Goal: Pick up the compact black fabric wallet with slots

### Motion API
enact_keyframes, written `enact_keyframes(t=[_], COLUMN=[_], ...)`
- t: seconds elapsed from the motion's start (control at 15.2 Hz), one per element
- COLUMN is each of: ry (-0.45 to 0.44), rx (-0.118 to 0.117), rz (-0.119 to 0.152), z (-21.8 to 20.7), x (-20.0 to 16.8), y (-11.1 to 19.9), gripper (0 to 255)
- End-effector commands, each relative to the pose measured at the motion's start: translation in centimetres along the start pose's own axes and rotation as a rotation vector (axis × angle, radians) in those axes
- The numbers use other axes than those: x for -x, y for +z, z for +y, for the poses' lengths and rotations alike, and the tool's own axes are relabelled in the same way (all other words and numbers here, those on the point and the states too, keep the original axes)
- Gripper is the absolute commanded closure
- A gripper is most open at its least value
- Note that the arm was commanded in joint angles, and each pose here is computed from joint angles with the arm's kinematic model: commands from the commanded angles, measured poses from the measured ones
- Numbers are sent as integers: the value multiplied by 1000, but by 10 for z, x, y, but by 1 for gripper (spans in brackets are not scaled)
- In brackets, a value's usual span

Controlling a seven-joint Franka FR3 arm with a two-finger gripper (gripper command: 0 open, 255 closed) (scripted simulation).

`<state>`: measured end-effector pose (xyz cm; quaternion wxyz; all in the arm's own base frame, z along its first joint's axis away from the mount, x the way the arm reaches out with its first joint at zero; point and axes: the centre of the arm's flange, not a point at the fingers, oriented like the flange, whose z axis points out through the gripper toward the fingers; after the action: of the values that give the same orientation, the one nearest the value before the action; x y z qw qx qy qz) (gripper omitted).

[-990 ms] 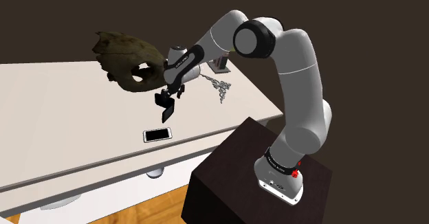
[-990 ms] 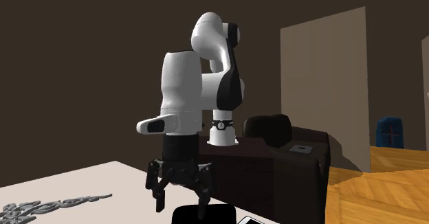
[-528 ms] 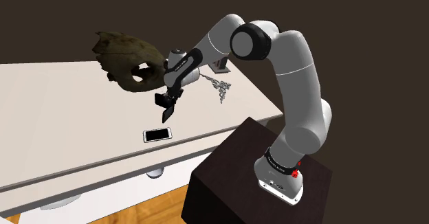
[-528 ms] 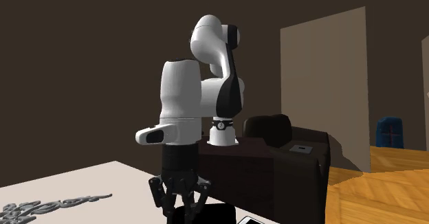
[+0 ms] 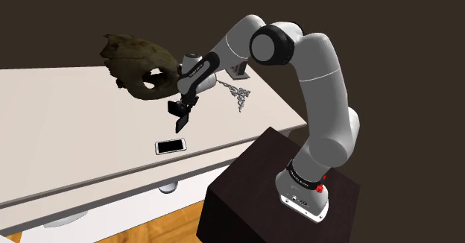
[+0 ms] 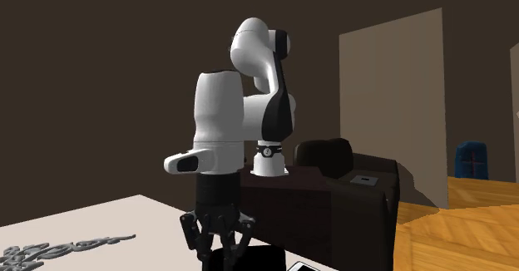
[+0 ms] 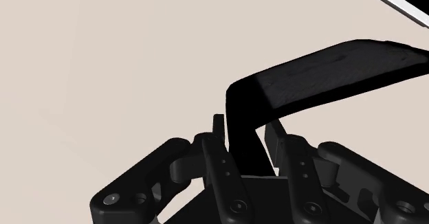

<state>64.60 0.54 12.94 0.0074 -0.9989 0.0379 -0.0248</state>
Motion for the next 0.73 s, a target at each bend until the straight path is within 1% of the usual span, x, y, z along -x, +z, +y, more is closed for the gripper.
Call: enact_keyframes(t=[0.0, 0.66], ry=[0, 0], rx=[0, 0], rz=[0, 0], z=[0, -1], x=[0, -2], y=[-8, -61], gripper=[255, 255])
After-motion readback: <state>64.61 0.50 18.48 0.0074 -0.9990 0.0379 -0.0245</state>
